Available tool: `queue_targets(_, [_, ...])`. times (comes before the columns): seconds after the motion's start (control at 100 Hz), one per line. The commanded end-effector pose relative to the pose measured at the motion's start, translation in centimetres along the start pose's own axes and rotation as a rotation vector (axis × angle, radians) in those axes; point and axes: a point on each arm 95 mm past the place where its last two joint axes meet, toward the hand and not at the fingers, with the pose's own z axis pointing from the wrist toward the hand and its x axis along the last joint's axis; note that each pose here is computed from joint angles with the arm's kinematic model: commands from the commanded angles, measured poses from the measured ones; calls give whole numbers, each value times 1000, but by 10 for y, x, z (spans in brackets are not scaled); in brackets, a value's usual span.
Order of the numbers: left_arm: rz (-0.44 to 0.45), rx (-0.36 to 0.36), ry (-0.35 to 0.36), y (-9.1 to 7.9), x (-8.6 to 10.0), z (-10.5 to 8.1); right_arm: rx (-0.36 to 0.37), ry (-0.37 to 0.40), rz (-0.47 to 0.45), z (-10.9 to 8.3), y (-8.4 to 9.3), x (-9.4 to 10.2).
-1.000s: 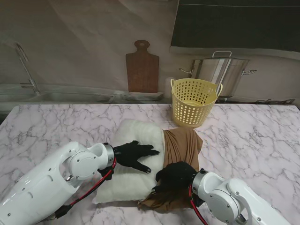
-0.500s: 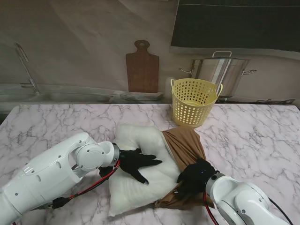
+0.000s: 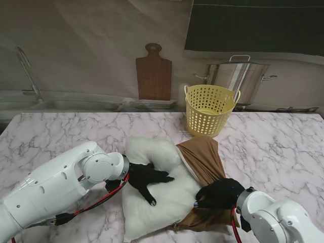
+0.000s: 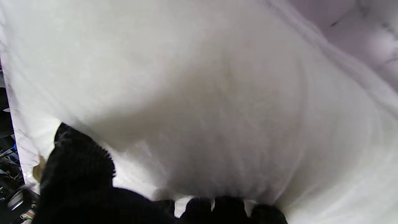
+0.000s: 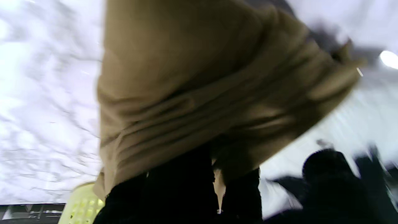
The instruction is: Remove the pillowcase from the pillow and put it in the laundry basket
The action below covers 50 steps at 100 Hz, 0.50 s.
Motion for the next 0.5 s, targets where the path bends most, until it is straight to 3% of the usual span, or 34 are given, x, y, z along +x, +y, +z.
queue_targets(0.0, [-55,-134,-55,50,-26,7,-24,8,11,0,-17,-6])
queue_targets(0.23, [-1,-36,-30,48,-28,13,-279,200,159,-2,6,10])
queue_targets(0.37, [29,43,-17,45,-27,12,-349,324,260,-3,24,19])
queue_targets(0.49, [46,100,-17,42,-27,9,-393,372,269,-6,38,23])
